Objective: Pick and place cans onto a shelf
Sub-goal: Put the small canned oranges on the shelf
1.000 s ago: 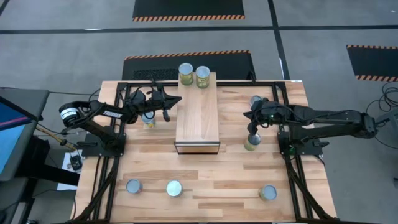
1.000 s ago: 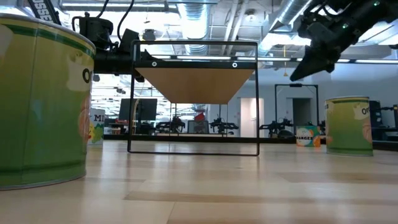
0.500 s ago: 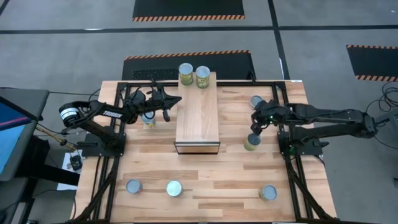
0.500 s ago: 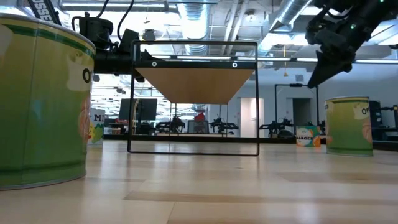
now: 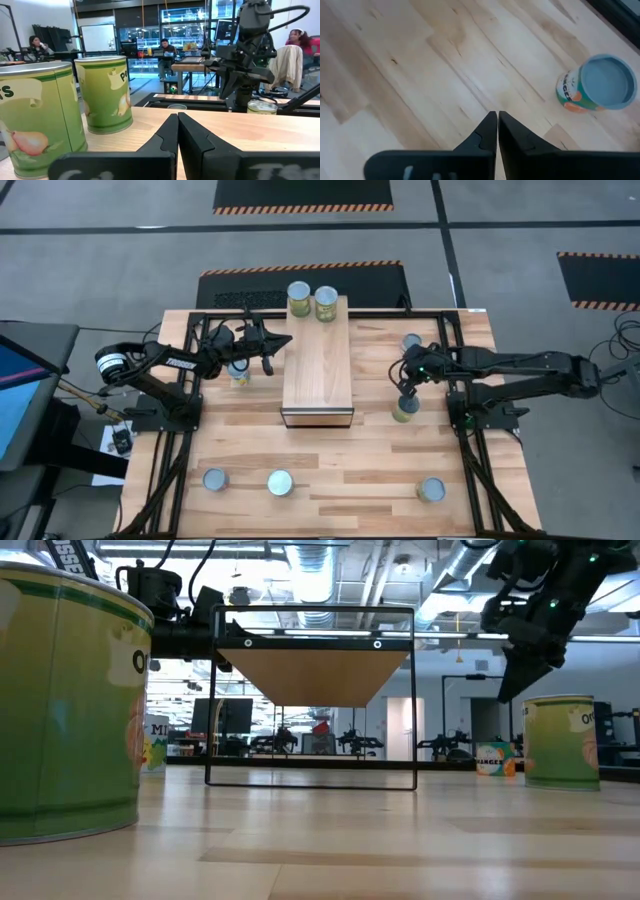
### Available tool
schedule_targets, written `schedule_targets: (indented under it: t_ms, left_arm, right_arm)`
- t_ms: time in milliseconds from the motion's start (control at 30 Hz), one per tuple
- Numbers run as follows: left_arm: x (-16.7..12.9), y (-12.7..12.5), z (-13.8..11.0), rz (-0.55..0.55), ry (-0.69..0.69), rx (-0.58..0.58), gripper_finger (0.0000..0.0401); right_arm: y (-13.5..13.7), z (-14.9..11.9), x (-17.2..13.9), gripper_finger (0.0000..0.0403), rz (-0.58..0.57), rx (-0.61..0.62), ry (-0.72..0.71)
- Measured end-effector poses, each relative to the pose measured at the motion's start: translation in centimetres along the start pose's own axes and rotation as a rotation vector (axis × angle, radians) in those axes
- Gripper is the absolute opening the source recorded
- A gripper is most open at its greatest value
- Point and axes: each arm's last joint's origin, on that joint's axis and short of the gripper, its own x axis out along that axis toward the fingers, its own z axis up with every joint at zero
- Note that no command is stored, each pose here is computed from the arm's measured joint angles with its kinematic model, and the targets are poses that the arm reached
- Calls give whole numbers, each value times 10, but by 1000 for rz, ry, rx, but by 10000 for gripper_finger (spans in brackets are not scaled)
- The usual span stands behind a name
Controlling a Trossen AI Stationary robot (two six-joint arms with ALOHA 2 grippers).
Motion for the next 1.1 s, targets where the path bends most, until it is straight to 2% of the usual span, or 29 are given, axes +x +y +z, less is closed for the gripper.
schedule_targets:
  t_ms: [233,467,733,1100]
  left_arm:
    - [0,0,0,0,-1,0,0]
    - [0,0,0,0,-1,-1,0]
    - [0,0,0,0,0,-1,0]
    - [0,0,0,0,-1,-6,0]
  right_arm:
    - [-15,5,6,43,-65,75,20]
    - [-31,9,12,74,-129,157,36]
    - [-44,14,26,122,-190,119,90]
    - [-69,20,51,219,-282,149,168]
